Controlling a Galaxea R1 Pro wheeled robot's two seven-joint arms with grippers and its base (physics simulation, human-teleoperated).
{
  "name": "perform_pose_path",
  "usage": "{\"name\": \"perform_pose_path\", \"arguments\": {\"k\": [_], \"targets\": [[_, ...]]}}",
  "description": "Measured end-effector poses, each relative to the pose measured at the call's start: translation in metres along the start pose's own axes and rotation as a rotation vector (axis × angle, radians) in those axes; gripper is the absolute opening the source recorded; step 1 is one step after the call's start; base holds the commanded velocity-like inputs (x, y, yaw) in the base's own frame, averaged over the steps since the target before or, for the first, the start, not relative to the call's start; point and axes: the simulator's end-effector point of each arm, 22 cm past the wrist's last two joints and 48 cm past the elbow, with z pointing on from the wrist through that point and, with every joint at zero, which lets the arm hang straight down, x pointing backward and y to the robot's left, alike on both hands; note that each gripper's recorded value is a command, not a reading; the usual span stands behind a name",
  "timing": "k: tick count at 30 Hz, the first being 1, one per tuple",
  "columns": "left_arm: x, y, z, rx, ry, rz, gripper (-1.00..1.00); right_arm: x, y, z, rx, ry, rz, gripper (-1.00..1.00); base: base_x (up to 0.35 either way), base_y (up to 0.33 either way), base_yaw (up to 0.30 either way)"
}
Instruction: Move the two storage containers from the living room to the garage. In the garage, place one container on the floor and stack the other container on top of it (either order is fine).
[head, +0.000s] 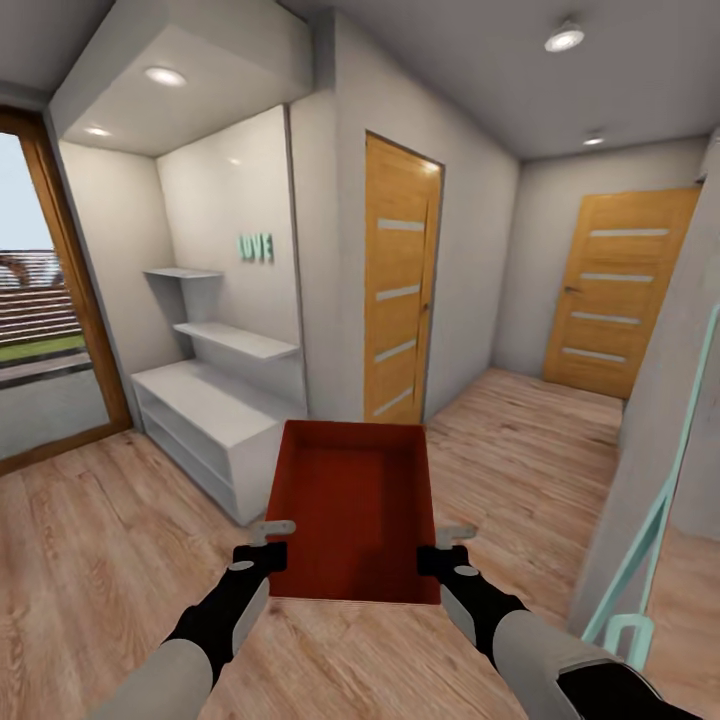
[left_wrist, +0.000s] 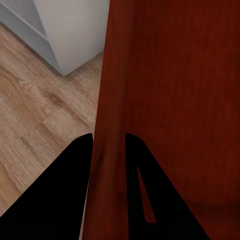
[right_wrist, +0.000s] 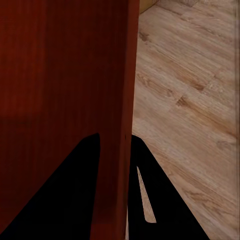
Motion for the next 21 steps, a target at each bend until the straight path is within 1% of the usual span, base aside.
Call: {"name": "perform_pose_path", "arguments": {"k": [9,21], "targets": [[-0.0007,0.0,-0.0001,0.0,-0.002,0.001,-1.0,-0.0003,0.0,0.0,0.0,-0.001,0.001,-1.0,0.322,0.15,-0.236],[-0.001,-0.0001,-0.0001,0.0,-0.002,0.001,-1.0,-0.0004,0.0,0.0,0.0,-0.002,0.001,-1.0,0.316,0.182,-0.245]]}}
